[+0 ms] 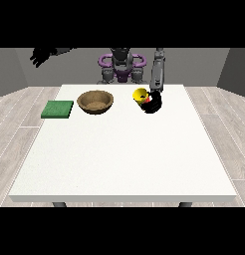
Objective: Pick the cup and pour the ball into the bowl, then pick the bowl and place it on the pad
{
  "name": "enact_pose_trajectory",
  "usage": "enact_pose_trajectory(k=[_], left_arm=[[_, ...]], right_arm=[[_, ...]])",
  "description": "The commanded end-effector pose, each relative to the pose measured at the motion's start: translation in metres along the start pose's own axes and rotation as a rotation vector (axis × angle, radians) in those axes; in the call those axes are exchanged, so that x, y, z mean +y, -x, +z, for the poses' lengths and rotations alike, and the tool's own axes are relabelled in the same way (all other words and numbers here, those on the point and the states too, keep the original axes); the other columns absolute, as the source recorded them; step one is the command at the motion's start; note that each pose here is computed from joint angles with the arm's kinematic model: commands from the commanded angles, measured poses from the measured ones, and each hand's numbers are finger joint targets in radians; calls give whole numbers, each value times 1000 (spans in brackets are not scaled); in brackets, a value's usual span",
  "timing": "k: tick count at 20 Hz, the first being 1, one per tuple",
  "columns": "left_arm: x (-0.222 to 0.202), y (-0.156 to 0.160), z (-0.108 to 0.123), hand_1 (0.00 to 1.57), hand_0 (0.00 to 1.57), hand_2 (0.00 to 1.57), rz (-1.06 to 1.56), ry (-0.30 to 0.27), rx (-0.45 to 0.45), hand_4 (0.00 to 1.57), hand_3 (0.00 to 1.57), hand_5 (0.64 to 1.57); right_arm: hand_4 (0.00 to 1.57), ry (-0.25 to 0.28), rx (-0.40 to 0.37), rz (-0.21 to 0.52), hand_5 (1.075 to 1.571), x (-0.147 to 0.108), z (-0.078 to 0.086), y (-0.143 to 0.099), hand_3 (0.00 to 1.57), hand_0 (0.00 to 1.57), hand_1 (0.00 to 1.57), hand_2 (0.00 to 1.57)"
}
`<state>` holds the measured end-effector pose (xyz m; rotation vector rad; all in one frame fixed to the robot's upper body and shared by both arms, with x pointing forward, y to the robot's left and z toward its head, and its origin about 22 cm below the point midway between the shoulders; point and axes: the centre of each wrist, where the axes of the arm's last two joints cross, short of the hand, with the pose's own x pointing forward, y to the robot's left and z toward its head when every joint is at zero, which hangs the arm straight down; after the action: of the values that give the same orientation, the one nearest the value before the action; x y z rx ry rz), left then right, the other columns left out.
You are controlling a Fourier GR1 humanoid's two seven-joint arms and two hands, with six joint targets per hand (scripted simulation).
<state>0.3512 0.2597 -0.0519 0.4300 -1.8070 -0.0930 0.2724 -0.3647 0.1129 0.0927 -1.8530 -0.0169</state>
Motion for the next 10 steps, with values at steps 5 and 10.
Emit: enact_pose_trajectory(k=[5,10], left_arm=[[-56,-44,-24,1313,1313,1571,-388,87,-57,1399,1571,1502],[-70,-35,-14,1370,1370,1571,-752,160,-104,1455,1571,1531]], right_arm=[[638,42,137,4,1564,-17,1,28,302,0,0,0],[668,61,219,-28,1561,-19,16,56,151,0,0,0]])
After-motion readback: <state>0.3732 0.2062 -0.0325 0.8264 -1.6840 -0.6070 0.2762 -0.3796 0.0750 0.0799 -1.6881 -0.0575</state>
